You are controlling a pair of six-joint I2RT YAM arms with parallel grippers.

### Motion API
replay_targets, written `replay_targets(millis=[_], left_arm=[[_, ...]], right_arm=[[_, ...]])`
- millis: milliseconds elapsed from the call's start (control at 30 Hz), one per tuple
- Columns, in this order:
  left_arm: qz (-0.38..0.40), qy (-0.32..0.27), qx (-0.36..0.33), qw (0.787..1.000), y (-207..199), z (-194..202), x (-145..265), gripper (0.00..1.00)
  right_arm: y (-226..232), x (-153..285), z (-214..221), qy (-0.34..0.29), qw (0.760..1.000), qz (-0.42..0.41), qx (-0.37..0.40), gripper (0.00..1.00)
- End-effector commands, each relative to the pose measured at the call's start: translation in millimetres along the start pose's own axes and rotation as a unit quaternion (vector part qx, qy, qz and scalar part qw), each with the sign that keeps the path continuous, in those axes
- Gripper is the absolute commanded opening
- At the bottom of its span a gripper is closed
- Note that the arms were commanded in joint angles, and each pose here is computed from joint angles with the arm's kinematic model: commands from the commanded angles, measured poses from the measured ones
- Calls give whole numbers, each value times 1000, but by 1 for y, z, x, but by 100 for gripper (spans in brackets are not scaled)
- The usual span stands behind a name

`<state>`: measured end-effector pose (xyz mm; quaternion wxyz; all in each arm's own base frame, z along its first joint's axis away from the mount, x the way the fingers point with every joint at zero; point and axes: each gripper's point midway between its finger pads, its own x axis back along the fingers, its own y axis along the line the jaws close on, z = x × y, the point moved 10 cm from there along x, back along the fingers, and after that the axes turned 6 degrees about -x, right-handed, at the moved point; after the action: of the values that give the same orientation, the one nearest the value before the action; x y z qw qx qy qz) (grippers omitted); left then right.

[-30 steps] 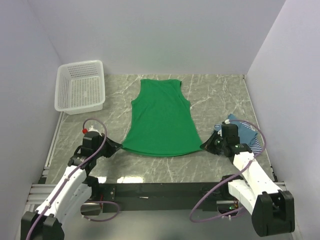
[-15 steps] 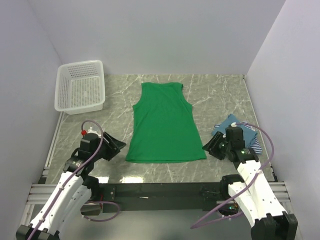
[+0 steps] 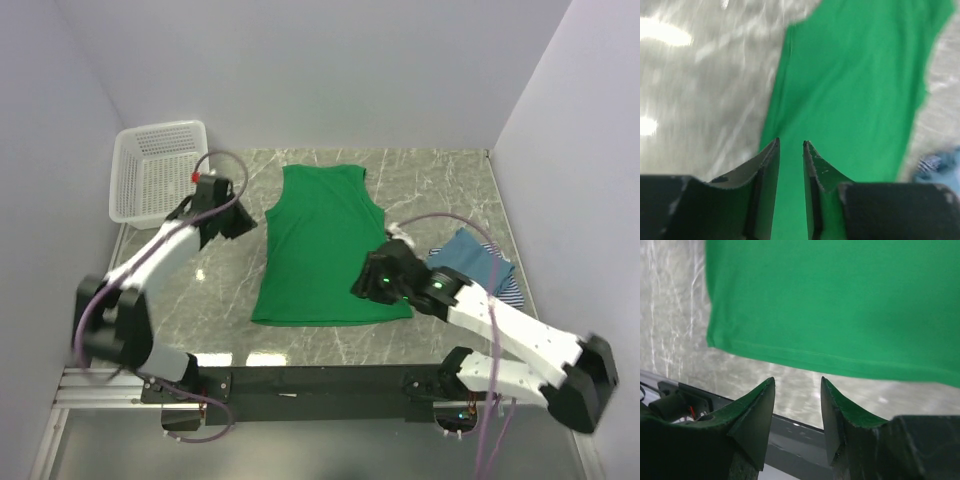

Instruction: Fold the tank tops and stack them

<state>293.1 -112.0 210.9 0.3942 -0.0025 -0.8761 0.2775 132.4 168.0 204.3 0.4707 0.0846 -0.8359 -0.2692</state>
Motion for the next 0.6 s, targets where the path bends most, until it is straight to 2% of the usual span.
replay_targets(millis=[0,33,133,333,567], left_arm=[[-23,7,-78,997,-15,-27,-37,31],[-59,25,-85,994,-9,-25,-61,32],[-75,28,-119,990,-17,-39,-78,36],[-71,58,-152,984,-16,-37,-115,42],[-45,59,-184,980,-20,-28,-138,44]], right_arm=[[52,-12,-2,-47,998,-38,4,49],[66,-24,0,-40,999,-30,13,49],[96,-41,12,-24,998,-40,36,48],[135,-68,30,-7,996,-47,72,48],[143,-88,46,8,995,-39,87,47]])
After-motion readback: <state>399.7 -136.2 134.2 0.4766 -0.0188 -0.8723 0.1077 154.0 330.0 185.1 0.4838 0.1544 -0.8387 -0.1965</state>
